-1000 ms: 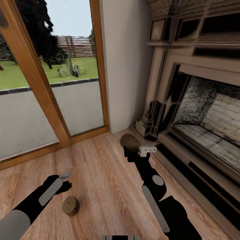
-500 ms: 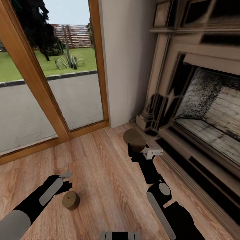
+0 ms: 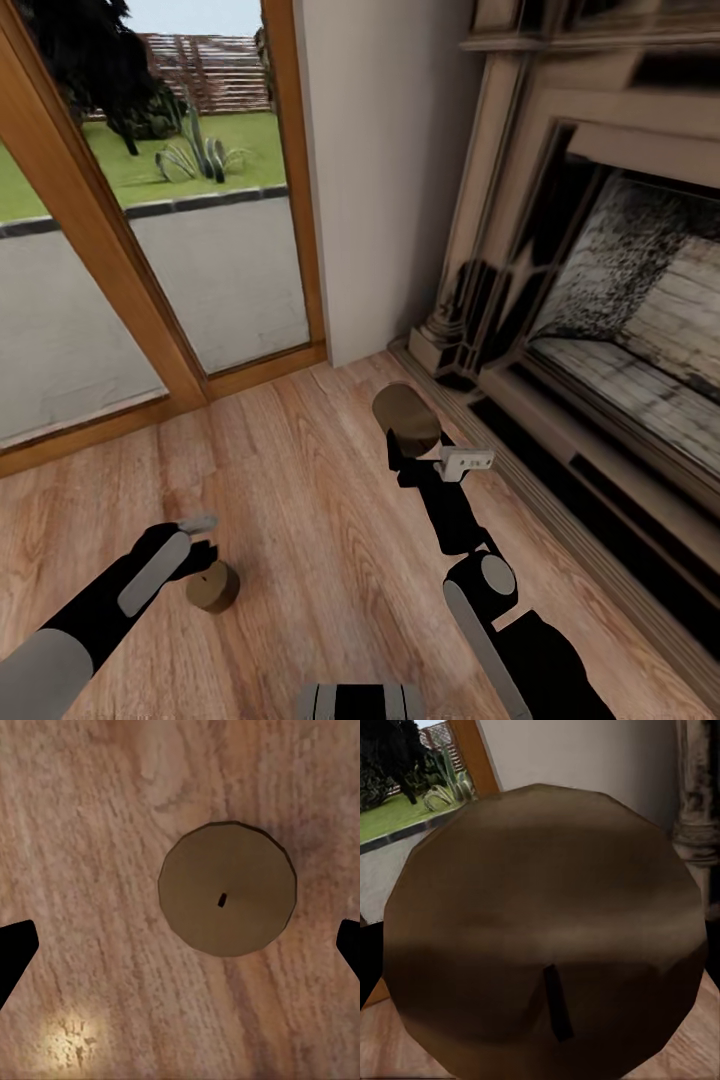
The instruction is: Place each of the two pumpkins and all three candles from the living room inside a cabinet in the living room (use any cabinet), then make sure every cabinet is closed, and position the cauldron so it is next to a table in the living room.
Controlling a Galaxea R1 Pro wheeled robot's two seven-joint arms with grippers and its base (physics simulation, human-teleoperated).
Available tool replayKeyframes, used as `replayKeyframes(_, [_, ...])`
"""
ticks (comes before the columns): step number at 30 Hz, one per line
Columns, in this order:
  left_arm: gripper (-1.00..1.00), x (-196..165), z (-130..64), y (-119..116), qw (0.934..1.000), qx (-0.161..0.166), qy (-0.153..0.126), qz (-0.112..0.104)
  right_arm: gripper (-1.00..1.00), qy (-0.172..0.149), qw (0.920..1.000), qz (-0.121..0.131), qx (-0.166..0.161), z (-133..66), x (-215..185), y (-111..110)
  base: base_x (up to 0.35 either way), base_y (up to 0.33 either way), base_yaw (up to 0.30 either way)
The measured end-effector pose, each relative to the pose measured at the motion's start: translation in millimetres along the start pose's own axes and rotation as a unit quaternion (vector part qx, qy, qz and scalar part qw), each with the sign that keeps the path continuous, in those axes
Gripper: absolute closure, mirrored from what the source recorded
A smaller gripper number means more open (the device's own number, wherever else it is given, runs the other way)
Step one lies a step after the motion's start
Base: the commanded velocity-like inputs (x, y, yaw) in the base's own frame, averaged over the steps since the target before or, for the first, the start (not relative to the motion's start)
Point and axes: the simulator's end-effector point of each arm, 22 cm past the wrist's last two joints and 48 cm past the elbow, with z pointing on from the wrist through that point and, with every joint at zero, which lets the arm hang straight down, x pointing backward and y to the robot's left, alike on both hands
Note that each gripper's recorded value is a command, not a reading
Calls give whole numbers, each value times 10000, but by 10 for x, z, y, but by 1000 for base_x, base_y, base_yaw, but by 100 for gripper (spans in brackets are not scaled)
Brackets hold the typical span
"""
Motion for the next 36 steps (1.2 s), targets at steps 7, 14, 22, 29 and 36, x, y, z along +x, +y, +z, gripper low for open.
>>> replayKeyframes(7, [-100,-63,-40,-218,9997,206,-104,44,100,92,10000,14,30,13,121,-39,0,0,0])
replayKeyframes(14, [-100,-154,-112,-283,9993,304,-223,28,100,84,10000,-3,19,9,117,-46,75,0,0])
replayKeyframes(22, [-100,-147,-116,-308,9992,320,-224,53,100,92,10000,-15,18,8,125,-53,81,0,0])
replayKeyframes(29, [-100,-137,-97,-302,9993,300,-211,50,100,108,9999,-5,25,11,146,-64,1,0,0])
replayKeyframes(36, [-100,-35,31,-314,9996,264,-83,95,100,244,9997,23,66,31,318,-117,0,0,0])
